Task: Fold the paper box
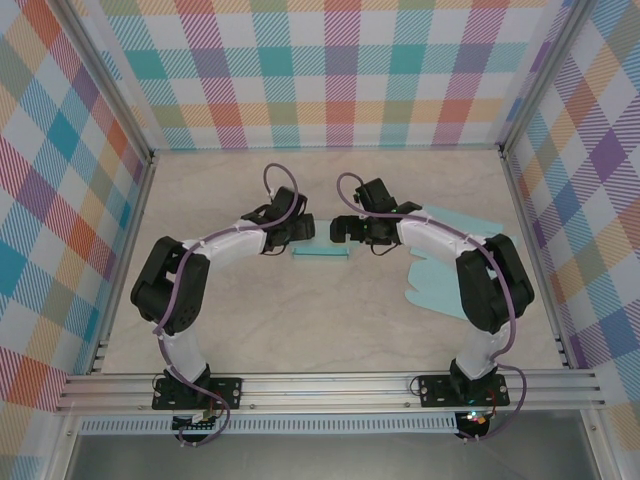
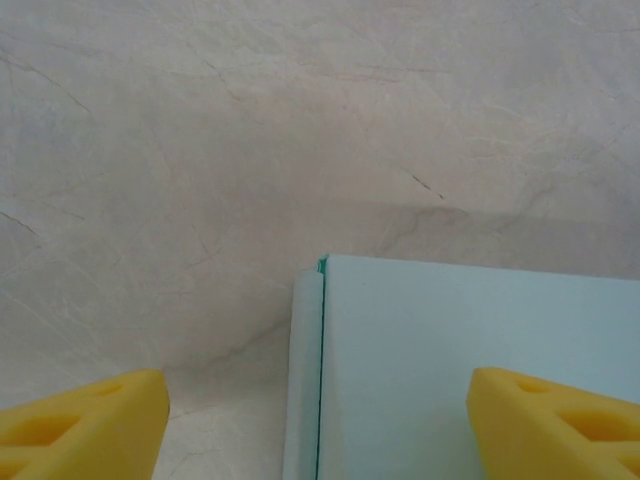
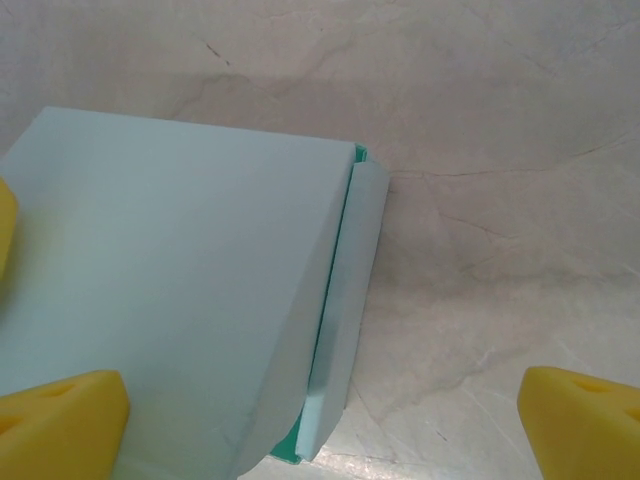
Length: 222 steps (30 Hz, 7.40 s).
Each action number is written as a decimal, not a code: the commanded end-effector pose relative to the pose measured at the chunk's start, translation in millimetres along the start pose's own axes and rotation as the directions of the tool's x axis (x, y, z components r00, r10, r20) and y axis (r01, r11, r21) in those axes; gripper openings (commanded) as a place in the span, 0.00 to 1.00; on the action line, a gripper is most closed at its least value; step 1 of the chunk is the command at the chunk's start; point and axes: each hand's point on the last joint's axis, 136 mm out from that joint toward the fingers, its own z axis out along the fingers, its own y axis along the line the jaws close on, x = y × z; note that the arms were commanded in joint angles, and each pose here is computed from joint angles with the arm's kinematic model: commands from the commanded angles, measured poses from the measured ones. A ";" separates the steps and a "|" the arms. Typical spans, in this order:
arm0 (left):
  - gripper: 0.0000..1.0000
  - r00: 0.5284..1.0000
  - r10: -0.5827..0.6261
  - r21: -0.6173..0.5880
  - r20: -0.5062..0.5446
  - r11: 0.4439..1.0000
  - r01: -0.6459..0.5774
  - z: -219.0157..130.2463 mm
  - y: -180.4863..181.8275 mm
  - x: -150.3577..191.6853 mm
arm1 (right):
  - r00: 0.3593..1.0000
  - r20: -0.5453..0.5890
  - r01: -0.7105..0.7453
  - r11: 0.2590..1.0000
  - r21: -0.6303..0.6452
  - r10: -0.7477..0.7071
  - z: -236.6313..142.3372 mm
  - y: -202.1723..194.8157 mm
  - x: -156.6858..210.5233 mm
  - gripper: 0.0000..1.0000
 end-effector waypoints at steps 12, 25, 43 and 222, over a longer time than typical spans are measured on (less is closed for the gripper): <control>0.64 0.994 -0.080 -0.043 -0.073 0.996 0.077 19.2 29.8 51.3 | 0.992 -0.101 -0.079 0.997 -0.024 0.076 31.1 -14.1 34.3 0.97; 0.59 0.994 -0.108 0.004 -0.020 0.994 0.108 -10.5 24.5 31.5 | 0.984 -0.083 -0.174 0.955 -0.242 0.158 14.1 2.9 13.8 0.96; 0.57 0.995 -0.084 -0.097 -0.056 0.992 0.078 -1.6 46.4 51.9 | 0.965 -0.215 -0.208 0.938 -0.278 0.150 46.9 1.6 46.1 0.70; 0.41 0.420 0.900 0.580 0.122 0.279 -0.766 -103.5 -42.0 33.9 | 0.956 -0.113 0.261 0.961 -0.086 -0.270 -127.2 24.1 73.8 0.54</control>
